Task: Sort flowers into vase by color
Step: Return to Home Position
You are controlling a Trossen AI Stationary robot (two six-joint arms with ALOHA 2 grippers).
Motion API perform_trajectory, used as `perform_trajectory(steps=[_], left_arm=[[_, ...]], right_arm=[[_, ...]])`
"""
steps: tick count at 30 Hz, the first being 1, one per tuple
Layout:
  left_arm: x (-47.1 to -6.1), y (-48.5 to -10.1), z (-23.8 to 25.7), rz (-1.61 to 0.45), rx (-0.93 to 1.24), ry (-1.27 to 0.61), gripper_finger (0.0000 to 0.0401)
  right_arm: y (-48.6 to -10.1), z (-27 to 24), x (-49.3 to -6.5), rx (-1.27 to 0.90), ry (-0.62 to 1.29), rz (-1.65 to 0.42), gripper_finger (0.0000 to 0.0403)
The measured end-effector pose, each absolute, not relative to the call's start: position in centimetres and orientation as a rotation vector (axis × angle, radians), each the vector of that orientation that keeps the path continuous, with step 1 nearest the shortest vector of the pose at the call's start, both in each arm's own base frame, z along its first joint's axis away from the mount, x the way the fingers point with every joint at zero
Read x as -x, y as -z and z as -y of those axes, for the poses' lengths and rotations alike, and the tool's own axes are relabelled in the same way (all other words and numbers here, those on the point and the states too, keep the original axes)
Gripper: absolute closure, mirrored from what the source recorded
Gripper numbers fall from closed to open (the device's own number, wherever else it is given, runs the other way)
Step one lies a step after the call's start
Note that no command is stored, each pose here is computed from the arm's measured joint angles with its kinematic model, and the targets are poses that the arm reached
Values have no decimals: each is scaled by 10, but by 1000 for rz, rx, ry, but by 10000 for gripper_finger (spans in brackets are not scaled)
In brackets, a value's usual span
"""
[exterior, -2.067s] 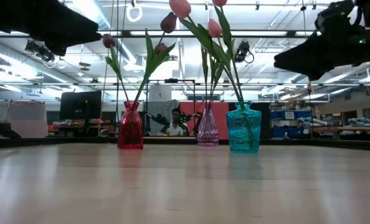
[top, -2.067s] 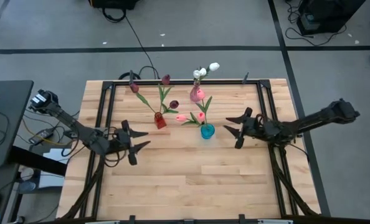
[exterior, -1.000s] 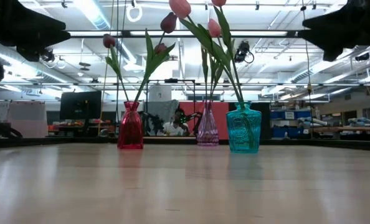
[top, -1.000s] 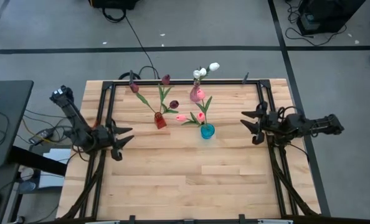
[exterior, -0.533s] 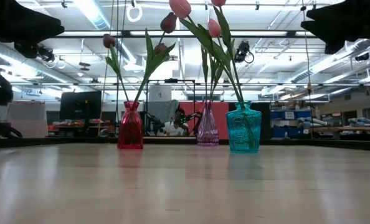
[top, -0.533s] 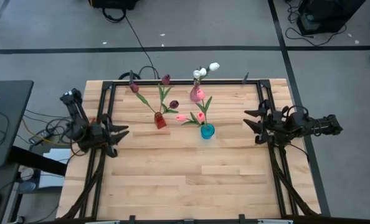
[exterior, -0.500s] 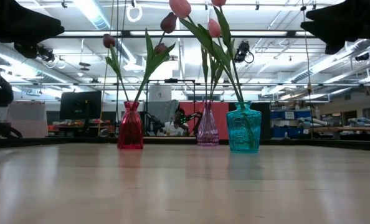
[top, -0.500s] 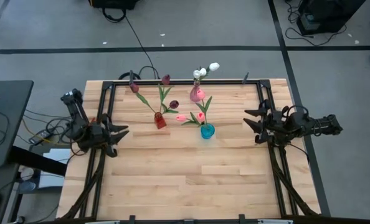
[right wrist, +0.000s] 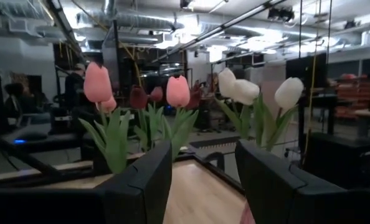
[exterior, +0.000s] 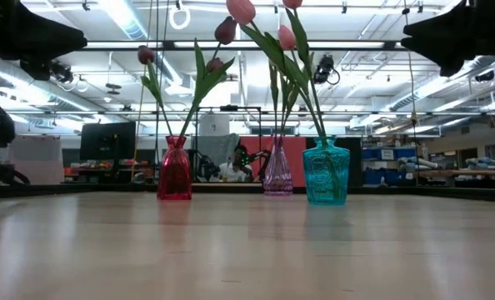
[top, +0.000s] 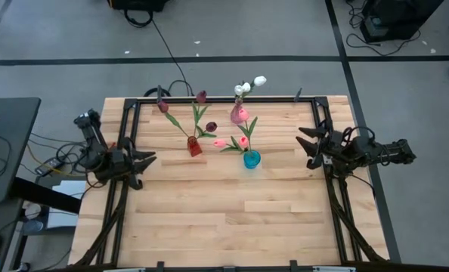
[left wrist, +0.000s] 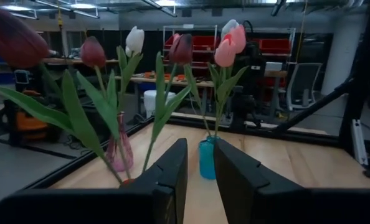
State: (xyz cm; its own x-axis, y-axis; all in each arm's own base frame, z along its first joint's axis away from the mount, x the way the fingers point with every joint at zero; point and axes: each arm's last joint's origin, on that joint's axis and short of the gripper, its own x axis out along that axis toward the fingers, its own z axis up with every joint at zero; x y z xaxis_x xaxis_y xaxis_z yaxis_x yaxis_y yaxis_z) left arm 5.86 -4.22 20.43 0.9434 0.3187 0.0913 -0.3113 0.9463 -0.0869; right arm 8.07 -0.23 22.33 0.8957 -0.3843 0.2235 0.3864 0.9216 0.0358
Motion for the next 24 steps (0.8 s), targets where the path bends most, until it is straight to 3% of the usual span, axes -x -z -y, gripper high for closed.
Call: perform_trajectory(steps=[15,24], left_arm=[[-70,-203,42,283,23,-103,324],[-79,-202,39,352,-68,69,374]], right_arm=[[-224,1,-81,-102,339,264,216],[-224,1,-81,-106,338,265,216]])
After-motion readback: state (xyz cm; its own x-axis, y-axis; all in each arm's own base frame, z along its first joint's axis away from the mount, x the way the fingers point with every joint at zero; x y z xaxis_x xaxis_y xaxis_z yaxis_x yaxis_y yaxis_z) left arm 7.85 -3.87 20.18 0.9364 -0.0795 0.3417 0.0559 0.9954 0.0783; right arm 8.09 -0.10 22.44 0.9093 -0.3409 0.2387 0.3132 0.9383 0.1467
